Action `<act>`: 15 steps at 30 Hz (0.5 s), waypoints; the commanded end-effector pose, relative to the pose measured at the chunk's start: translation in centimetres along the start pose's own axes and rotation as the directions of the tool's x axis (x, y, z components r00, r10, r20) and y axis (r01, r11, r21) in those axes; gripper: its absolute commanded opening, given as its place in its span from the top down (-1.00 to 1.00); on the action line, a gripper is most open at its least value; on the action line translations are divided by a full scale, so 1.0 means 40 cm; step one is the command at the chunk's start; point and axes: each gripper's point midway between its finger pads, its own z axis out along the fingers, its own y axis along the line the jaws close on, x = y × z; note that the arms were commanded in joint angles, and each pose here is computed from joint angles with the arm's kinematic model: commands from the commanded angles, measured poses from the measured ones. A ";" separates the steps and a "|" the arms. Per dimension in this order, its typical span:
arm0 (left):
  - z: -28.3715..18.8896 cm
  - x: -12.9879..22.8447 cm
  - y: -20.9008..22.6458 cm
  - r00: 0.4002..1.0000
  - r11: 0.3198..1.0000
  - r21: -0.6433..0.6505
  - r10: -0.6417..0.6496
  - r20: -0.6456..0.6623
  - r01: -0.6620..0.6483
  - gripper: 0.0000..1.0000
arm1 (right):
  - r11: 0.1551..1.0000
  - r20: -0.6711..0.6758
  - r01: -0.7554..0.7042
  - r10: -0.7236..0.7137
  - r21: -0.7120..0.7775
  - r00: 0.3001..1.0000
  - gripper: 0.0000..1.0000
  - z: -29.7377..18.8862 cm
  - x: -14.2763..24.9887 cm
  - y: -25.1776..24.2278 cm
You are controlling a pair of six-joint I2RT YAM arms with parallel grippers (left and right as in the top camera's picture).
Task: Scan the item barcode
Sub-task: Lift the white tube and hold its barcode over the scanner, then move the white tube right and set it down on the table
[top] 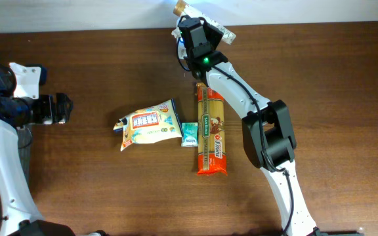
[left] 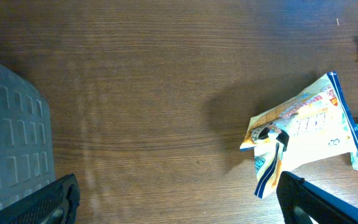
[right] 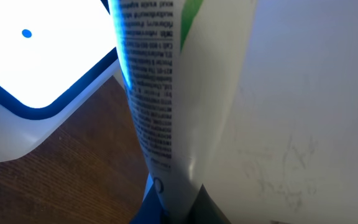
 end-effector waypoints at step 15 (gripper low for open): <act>0.001 0.001 0.000 1.000 1.000 0.003 0.011 0.000 -0.011 -0.98 | 0.687 -0.044 -0.482 0.550 -0.544 0.834 0.92 -0.422 0.015 -0.226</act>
